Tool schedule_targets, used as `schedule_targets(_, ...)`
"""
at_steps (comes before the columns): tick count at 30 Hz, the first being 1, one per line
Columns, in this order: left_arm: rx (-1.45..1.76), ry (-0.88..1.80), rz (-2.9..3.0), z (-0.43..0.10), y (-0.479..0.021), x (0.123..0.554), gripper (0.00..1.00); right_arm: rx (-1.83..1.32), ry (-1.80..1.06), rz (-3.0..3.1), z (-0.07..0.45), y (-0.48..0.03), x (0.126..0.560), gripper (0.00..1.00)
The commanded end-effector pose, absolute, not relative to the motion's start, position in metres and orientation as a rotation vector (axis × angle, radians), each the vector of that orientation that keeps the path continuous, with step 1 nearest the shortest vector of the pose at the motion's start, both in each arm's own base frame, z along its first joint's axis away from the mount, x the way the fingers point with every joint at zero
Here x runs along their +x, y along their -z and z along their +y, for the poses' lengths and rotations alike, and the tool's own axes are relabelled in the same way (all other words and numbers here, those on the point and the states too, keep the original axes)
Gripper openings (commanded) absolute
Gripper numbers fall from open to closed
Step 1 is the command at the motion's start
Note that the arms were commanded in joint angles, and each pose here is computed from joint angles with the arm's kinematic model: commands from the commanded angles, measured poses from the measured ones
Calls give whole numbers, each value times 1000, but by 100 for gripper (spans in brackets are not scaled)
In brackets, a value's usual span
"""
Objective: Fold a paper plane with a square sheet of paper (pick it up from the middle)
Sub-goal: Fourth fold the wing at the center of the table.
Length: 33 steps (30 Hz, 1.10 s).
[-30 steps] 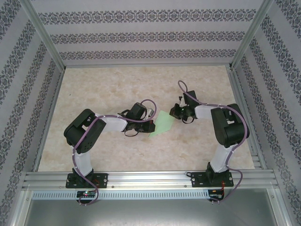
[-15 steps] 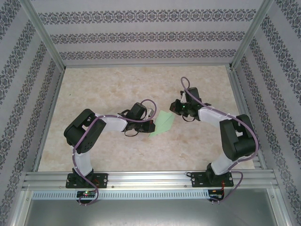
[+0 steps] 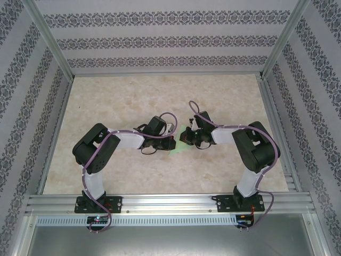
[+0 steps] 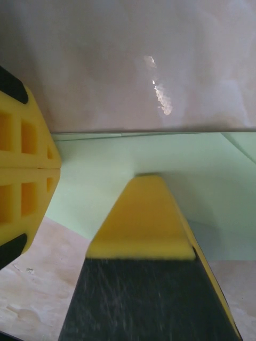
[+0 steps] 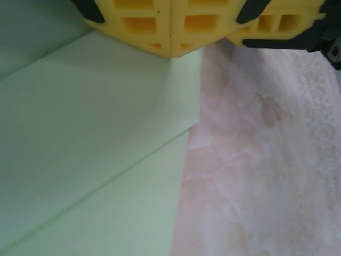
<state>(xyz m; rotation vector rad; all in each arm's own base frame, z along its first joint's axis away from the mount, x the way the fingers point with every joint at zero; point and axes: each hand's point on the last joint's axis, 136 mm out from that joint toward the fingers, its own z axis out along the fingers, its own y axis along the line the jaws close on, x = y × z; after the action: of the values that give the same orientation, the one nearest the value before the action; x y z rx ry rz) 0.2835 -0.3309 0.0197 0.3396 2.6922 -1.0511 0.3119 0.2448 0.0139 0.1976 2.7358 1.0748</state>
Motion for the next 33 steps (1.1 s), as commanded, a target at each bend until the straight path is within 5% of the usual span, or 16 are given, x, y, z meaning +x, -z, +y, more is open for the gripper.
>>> schedule_targets(1, 385, 1008, 2805, -324, -7, 262, 0, 184, -1059, 2764, 245, -5, 307, 0)
schedule_targets(9, 455, 1205, 2631, -351, -66, 274, 13, 250, -919, 2859, 221, 23, 298, 0)
schedule_targets(33, 392, 965, 2849, -321, -11, 254, 17, 296, -850, 2937, 215, 42, 291, 0)
